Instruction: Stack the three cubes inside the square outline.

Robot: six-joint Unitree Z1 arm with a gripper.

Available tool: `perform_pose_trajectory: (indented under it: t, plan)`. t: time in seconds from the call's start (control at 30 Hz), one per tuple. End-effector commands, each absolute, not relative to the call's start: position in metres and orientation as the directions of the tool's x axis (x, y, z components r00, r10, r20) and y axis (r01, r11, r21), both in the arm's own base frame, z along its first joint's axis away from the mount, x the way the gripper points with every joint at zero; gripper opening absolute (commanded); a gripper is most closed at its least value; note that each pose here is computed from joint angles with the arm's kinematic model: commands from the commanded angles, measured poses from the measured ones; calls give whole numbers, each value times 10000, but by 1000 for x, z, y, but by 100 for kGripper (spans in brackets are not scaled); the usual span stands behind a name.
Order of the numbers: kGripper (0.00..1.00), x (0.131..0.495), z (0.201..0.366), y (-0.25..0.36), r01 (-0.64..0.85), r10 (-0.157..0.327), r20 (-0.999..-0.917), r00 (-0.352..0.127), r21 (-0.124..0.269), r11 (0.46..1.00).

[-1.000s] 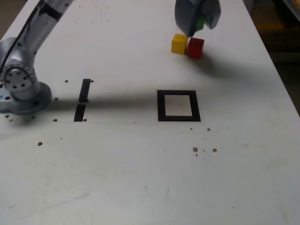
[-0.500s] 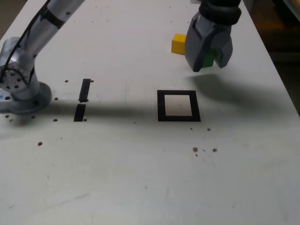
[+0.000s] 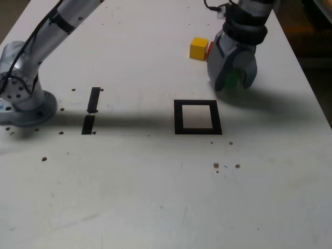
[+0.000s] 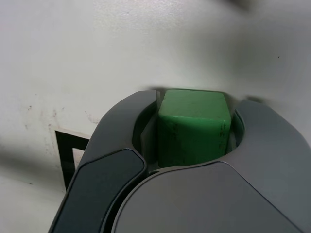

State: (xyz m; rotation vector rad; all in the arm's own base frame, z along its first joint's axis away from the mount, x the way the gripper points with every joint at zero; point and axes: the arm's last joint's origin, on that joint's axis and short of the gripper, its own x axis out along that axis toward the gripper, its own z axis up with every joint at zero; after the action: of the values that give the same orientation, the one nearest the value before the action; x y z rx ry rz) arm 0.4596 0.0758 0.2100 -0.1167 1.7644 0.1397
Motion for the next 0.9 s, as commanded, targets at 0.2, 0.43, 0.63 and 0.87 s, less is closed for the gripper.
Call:
perform_pose_trajectory:
  t: [0.2, 0.43, 0.63, 0.87]
  plan:
    - [58, 455, 209, 76, -1595, -15, -9745, -2243, 352, 9866]
    - [89, 454, 214, 76, -1583, 13, -9756, -2197, 370, 9867]
    - [98, 447, 236, 76, -1556, 207, -9789, -2031, 531, 9864]
    - [100, 424, 290, 96, -108, 1271, -9799, -1539, 1303, 9914]
